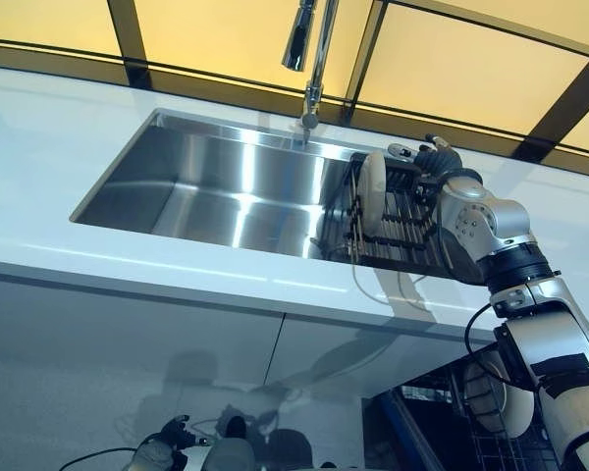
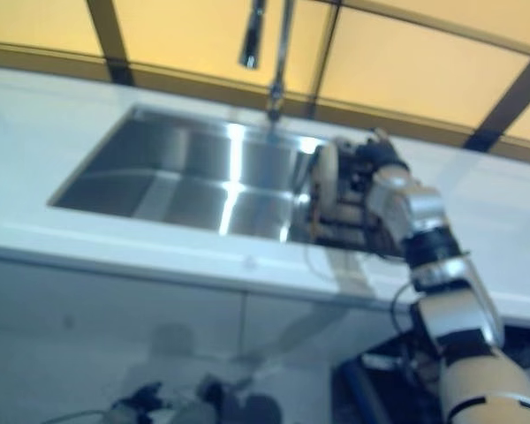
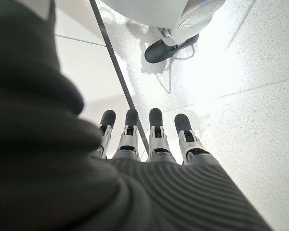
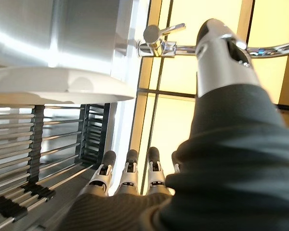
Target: Take plates into dishwasher
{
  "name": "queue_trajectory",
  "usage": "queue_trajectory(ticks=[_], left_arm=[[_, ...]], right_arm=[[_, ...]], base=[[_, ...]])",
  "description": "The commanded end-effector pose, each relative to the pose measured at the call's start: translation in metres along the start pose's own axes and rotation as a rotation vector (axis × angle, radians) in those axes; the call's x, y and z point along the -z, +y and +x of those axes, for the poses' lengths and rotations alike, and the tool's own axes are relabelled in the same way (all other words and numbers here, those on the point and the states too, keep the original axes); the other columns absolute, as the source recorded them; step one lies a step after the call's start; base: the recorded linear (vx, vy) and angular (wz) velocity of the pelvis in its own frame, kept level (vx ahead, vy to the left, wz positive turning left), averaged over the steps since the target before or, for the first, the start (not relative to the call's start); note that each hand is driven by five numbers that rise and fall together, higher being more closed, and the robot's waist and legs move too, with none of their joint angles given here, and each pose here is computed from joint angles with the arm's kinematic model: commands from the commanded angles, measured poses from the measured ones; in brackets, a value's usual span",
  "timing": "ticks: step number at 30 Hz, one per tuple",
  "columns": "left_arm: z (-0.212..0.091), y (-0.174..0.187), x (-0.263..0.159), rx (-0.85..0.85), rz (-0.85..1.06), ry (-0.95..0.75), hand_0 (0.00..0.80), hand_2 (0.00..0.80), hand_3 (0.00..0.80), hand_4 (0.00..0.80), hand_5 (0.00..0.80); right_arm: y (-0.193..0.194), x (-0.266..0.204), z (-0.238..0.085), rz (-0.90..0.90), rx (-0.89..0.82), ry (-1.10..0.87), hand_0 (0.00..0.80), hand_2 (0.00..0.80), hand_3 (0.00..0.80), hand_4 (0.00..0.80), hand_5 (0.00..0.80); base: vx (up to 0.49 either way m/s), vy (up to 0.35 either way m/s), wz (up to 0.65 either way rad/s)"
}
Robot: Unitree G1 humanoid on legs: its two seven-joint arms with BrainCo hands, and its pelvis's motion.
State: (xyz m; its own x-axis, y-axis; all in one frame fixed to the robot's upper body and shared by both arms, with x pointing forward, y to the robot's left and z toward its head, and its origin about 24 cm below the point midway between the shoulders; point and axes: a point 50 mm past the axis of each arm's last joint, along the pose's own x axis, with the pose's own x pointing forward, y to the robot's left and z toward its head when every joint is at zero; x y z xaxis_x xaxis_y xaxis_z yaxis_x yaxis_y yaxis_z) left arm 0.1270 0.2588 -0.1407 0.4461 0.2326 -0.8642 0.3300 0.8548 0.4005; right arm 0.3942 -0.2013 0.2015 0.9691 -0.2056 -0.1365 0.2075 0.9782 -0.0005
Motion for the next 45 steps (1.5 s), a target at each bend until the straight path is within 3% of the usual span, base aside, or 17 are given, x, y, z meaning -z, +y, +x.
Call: queue_trajectory(ticks=[1,29,45], left_arm=[[0.002,-0.011,-0.011,0.028,0.065,-0.041,0.0,0.0,0.0,0.0,0.0],[0.001,-0.021,-0.018,0.064,0.072,-0.066,0.0,0.0,0.0,0.0,0.0],[0.002,-0.021,-0.02,0.061,0.063,-0.064,0.0,0.0,0.0,0.0,0.0]], right_arm=[[-0.01,-0.024,-0.004,-0.026,0.037,-0.107,0.0,0.0,0.0,0.0,0.0],[0.003,-0.044,-0.014,-0.053,-0.017,-0.214,0.0,0.0,0.0,0.0,0.0],[0.024,-0.031,-0.019,-0.076,-0.125,-0.196,0.0,0.0,0.0,0.0,0.0]], base=[[-0.001,-0.071,-0.02],[-0.002,-0.007,0.0],[0.0,0.0,0.0]])
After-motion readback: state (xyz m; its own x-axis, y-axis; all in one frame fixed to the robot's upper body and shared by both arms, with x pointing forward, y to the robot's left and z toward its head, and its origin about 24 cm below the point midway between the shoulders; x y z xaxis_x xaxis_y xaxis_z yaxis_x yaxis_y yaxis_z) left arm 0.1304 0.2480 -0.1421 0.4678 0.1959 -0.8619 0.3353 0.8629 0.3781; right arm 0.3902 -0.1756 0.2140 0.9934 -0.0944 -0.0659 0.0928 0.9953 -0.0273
